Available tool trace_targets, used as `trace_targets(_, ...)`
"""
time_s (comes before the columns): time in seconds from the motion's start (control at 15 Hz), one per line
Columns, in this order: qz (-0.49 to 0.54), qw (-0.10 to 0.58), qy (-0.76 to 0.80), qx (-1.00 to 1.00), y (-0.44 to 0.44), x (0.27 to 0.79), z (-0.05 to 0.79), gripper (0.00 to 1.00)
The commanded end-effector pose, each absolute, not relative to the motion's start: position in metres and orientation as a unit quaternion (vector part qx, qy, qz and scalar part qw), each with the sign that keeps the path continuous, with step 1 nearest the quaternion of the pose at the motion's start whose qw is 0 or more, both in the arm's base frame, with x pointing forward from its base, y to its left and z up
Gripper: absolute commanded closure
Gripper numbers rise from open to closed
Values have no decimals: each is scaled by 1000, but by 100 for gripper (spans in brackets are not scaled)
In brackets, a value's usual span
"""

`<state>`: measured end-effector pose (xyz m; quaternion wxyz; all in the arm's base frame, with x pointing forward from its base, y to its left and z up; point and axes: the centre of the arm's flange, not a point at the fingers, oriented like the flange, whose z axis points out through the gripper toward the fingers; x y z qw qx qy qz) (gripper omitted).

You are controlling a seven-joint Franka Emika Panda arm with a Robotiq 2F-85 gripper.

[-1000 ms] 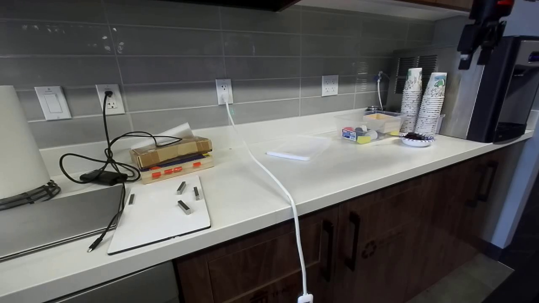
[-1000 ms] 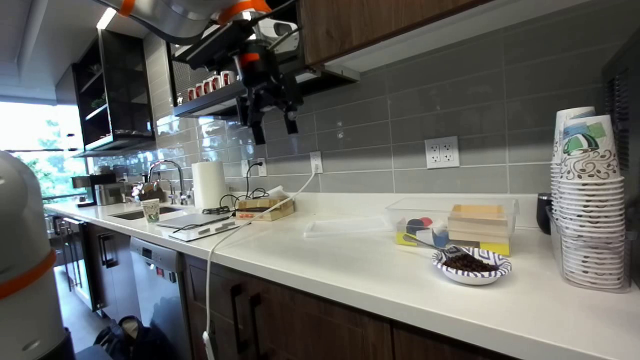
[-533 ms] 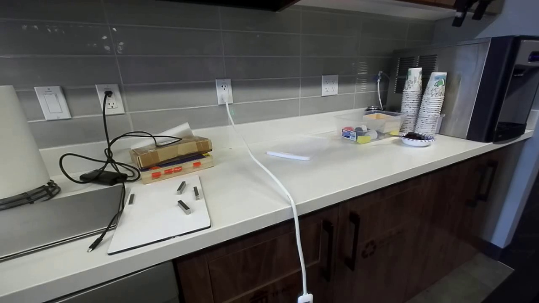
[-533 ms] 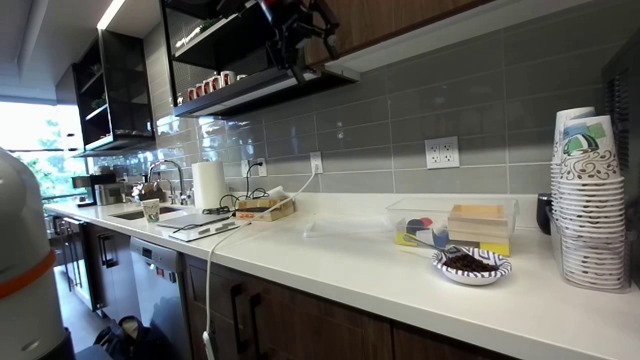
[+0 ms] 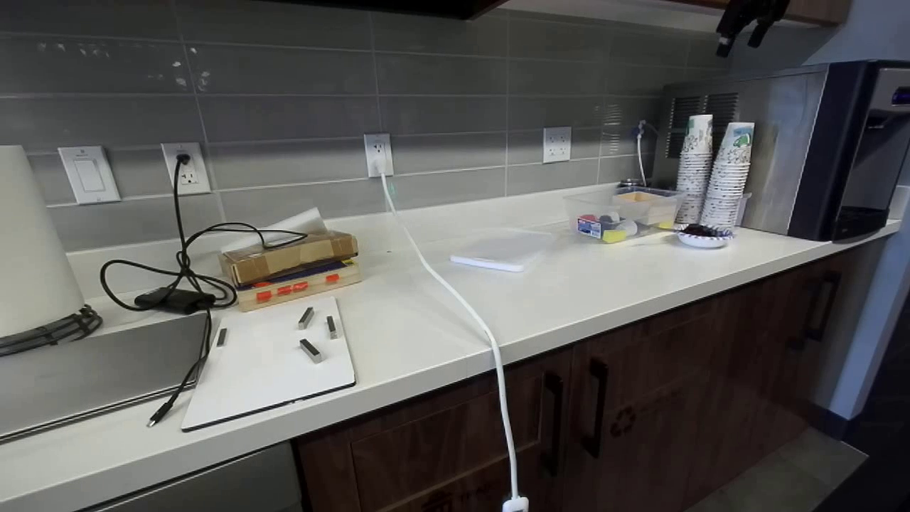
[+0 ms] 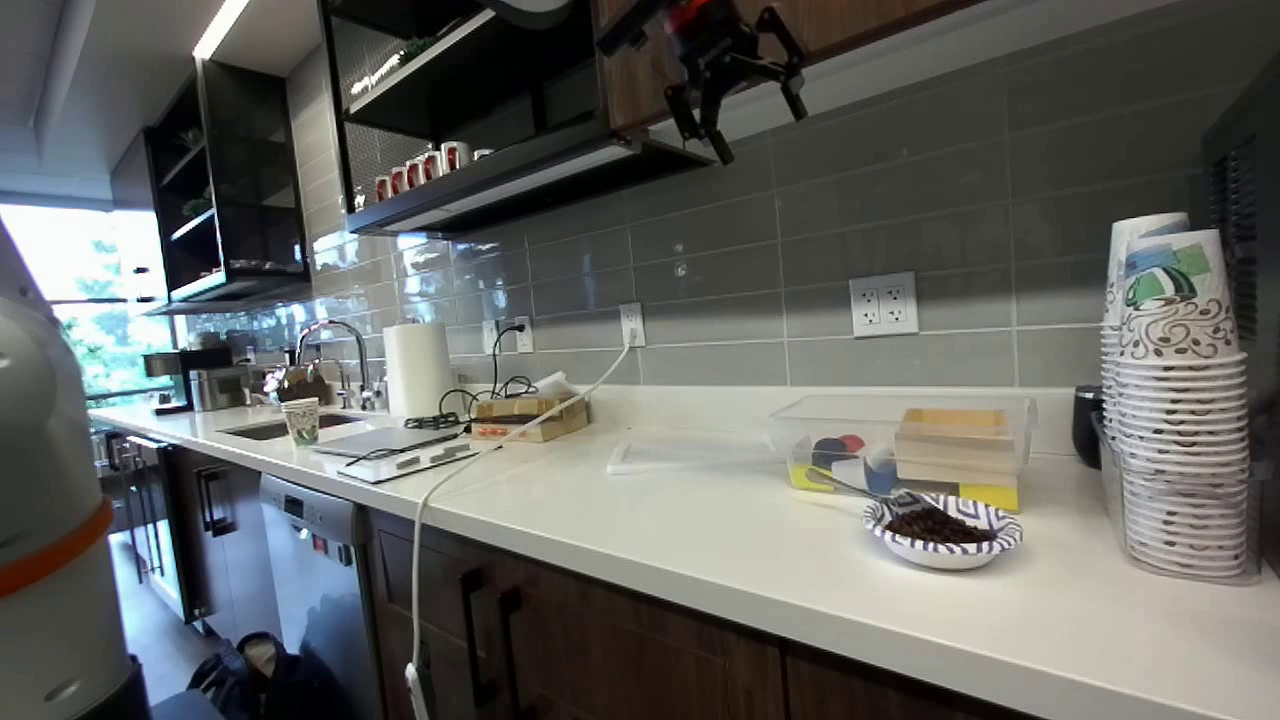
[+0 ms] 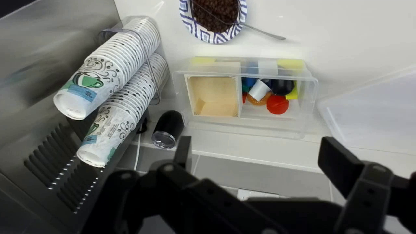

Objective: Remove the wooden box from the clear container.

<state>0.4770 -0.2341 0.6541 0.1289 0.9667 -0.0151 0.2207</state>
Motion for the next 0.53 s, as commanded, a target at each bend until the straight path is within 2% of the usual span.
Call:
trace_targets(0.0,213,108,-21,971,-265,544,654,0)
trace_targets(0.47,169,79,-67,980,-306,617,590,0)
